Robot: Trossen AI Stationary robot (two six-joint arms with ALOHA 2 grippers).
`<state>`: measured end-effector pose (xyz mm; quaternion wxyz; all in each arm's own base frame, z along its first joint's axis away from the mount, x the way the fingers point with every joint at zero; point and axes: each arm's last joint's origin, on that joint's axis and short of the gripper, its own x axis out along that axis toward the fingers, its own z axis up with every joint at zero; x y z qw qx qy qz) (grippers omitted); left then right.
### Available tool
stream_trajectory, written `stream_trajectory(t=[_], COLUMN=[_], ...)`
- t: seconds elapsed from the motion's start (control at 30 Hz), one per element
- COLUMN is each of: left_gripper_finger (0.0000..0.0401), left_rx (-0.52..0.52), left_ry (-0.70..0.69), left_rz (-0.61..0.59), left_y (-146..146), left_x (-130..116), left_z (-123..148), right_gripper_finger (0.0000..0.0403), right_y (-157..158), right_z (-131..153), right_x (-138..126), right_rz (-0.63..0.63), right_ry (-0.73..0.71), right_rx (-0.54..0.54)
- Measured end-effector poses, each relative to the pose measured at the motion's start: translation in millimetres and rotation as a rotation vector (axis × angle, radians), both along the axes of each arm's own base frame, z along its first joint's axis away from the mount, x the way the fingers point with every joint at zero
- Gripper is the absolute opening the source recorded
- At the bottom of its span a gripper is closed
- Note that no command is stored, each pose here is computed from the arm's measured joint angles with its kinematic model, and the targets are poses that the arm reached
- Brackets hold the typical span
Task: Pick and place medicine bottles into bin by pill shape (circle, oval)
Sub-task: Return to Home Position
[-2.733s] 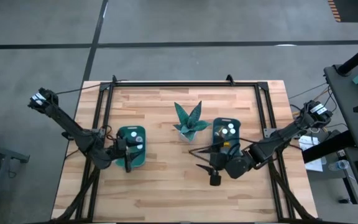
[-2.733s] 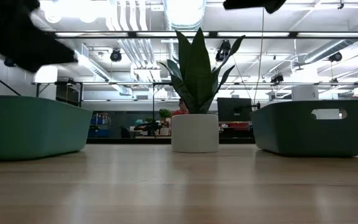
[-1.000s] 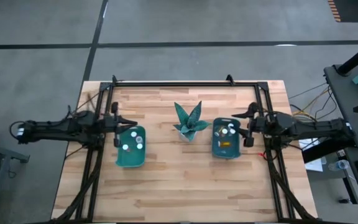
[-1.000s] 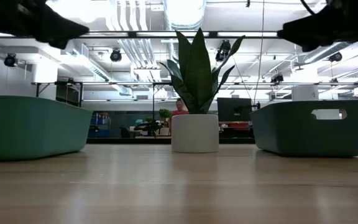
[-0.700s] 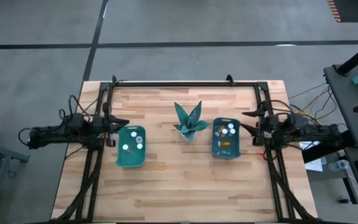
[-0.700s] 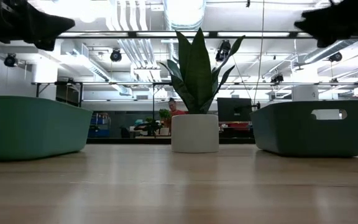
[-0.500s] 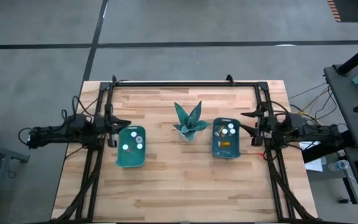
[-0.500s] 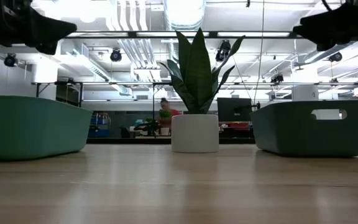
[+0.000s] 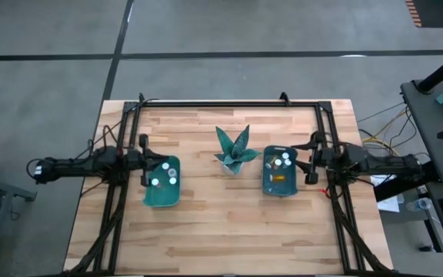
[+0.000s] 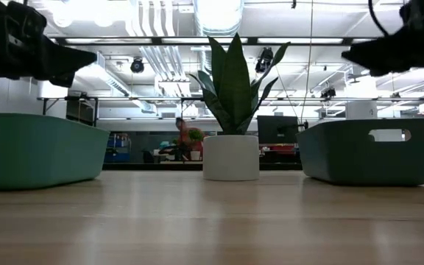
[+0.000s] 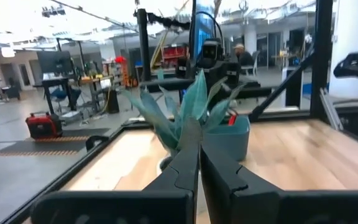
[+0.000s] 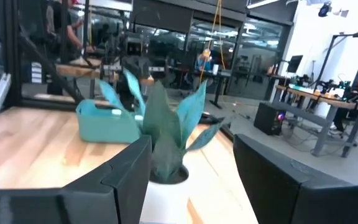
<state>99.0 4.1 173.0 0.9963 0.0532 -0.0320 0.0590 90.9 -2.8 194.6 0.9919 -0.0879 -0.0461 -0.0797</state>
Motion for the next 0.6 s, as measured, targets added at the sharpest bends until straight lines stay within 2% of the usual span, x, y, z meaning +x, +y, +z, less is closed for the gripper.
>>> stream_trajectory(t=[0.1, 0.3, 0.43, 0.6], left_gripper_finger=[0.0000, 0.0000, 0.0000, 0.0000], left_rx=[0.000, 0.004, 0.004, 0.004], left_ry=[0.031, 0.023, 0.022, 0.026], left_rz=[-0.001, 0.001, 0.012, 0.013], left_y=[0, 0, 0, 0], left_x=[1, 2, 1, 2], left_z=[-3, -2, -2, -3], right_gripper_finger=[0.0214, 0.0188, 0.0176, 0.0174], right_y=[0, -2, -3, -3], right_z=[-17, -19, -20, -20], right_x=[5, 6, 6, 6], right_rz=[-0.004, -0.043, -0.088, -0.083], right_ry=[0.001, 0.022, 0.005, -0.010], right_rx=[-0.026, -0.009, 0.102, 0.202])
